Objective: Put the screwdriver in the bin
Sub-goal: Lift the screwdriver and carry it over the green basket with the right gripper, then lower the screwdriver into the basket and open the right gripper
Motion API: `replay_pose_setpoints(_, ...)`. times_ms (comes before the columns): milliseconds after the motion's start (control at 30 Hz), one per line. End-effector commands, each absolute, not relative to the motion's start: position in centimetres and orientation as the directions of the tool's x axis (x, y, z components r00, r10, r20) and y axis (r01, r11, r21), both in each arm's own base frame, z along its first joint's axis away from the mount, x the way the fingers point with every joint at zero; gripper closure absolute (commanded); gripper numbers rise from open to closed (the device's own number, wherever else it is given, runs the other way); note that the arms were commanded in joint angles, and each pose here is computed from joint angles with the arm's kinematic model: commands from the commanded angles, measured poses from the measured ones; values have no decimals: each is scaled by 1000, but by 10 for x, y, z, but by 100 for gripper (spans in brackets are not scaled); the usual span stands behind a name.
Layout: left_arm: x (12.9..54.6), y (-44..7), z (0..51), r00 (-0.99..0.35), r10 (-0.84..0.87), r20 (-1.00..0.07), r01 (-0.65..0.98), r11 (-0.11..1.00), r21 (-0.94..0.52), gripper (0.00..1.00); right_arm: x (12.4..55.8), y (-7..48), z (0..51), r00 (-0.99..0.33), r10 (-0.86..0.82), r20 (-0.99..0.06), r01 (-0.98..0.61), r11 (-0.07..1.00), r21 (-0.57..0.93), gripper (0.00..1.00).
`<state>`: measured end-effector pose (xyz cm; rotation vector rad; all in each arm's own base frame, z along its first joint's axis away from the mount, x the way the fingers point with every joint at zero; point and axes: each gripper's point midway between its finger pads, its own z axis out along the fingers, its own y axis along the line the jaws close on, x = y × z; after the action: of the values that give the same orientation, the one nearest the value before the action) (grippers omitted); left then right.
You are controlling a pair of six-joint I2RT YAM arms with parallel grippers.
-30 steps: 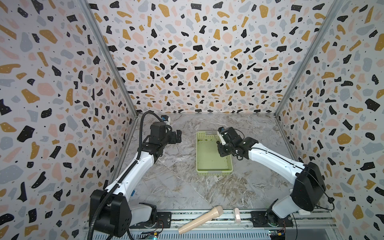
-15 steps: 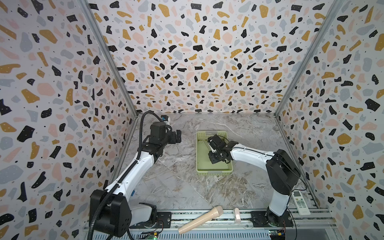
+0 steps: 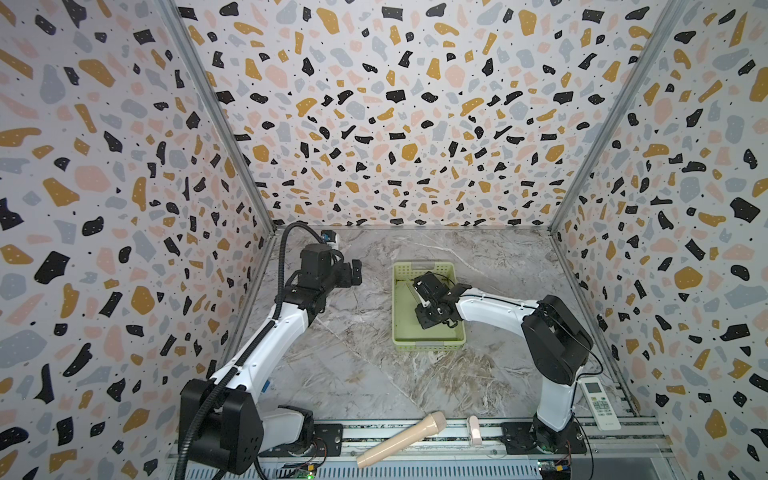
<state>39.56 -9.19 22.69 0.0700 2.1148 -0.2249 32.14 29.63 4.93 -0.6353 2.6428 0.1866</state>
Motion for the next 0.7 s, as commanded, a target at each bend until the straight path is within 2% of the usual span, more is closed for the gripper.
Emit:
replay_pose_setpoints(0,397,-92,229,-507,-22,-862,149,982,-113,0,329,298,64,-796,-394,-459,-457,889,28,73)
replay_pose_setpoints(167,397,-93,229,-508,-22,-861,151,982,-114,0,332,293,70,-794,-389,-467,-449,893,19,67)
replay_pose_setpoints(433,397,-93,226,-515,-20,-857,151,982,-114,0,338,287,100,-773,-378,-509,-448,894,16,42)
replay_pose_setpoints(667,395,-91,231,-496,-25,-868,142,984,-109,0,350,276,193,-689,-322,-649,-433,901,12,24)
